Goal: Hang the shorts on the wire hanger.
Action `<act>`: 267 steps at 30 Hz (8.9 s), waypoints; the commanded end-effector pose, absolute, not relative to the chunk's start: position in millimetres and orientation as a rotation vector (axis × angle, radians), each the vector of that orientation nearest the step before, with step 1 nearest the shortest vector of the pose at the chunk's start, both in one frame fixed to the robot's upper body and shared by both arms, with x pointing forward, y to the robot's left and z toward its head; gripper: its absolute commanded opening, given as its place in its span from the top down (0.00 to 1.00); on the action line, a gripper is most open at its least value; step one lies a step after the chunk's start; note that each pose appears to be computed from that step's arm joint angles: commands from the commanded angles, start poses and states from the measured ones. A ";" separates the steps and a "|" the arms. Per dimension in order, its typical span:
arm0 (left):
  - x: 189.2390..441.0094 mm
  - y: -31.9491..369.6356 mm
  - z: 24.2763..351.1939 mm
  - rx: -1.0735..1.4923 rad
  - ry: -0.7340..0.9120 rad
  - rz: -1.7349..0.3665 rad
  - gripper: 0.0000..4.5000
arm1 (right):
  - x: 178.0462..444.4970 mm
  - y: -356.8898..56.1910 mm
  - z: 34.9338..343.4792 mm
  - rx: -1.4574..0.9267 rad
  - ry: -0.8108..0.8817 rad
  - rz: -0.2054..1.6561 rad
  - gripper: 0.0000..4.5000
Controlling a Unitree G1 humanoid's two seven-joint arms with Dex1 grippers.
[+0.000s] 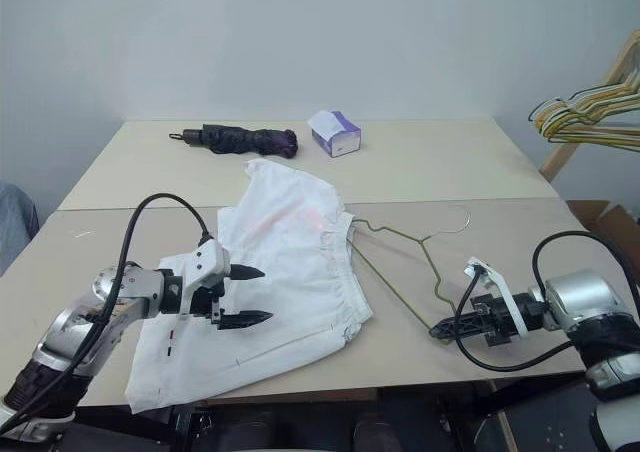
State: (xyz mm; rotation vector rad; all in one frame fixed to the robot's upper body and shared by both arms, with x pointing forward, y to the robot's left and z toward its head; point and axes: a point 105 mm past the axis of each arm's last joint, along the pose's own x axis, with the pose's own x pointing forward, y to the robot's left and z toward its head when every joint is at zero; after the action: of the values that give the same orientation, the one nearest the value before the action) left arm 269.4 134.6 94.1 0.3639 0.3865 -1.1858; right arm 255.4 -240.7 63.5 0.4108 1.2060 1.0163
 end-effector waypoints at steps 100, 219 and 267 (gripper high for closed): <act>374.6 181.8 231.6 0.957 0.300 -1.345 1.00 | 342.9 -136.3 190.2 -0.696 0.241 0.909 0.13; 377.3 163.6 221.4 0.887 0.119 -1.260 1.00 | 352.9 -80.4 223.3 -0.976 0.078 1.055 0.35; 368.9 170.7 283.7 0.511 -0.327 -1.123 0.01 | 345.3 -171.1 204.9 -0.337 0.403 0.641 1.00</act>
State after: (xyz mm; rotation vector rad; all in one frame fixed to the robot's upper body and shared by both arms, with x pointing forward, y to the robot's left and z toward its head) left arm 373.2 173.2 272.8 0.5634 -0.2650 -1.1344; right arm 347.7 -156.6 181.3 -0.3588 0.4549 0.7340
